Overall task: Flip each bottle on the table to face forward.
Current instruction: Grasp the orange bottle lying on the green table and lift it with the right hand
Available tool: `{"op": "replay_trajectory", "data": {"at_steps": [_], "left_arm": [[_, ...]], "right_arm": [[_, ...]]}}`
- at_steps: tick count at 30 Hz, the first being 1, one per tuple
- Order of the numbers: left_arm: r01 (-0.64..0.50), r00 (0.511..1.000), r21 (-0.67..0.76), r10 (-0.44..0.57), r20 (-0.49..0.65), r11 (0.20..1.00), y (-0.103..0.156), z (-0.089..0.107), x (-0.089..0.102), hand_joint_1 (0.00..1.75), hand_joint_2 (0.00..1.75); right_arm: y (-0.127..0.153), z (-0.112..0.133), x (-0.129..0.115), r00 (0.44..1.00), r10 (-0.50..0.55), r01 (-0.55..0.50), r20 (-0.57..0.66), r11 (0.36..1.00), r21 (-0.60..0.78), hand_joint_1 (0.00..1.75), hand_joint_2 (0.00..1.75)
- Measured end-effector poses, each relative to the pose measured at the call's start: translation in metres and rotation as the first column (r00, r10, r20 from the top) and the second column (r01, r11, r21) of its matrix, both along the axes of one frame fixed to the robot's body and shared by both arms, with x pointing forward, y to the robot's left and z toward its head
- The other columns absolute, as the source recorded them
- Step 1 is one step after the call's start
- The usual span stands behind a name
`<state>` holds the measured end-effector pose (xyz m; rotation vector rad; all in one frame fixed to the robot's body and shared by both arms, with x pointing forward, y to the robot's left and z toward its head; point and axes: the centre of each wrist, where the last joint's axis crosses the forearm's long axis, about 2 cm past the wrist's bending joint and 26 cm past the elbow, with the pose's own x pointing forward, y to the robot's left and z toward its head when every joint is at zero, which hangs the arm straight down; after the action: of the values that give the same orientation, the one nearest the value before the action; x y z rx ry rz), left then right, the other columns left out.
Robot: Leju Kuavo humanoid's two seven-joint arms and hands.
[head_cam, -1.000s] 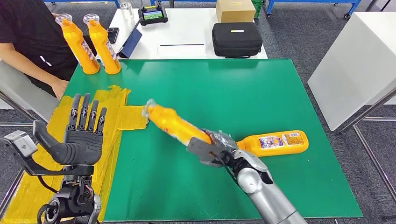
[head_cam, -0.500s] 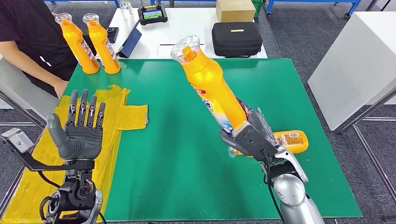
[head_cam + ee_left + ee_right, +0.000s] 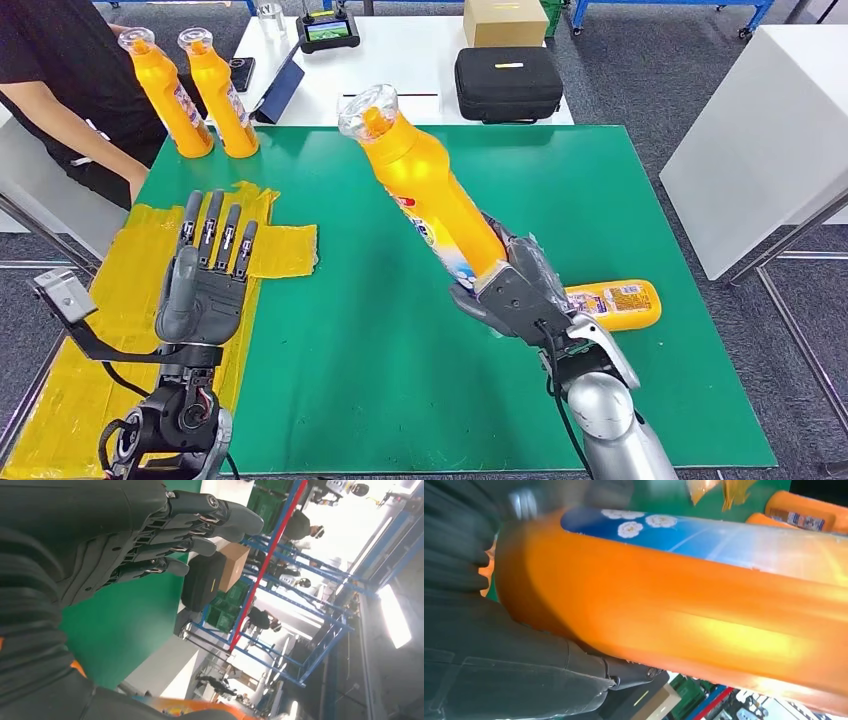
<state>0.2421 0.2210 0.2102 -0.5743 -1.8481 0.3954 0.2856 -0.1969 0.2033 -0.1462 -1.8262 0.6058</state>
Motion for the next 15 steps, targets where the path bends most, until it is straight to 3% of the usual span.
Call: {"op": "replay_trajectory", "data": {"at_steps": [15], "left_arm": [[0.049,0.997,0.052,-0.052,0.055,0.997,-0.047,0.027,0.005,0.00,1.75]], "right_arm": [[0.080,0.017,0.013,0.969,0.240,-0.240,-0.061,0.971,0.017,1.75,1.75]]}}
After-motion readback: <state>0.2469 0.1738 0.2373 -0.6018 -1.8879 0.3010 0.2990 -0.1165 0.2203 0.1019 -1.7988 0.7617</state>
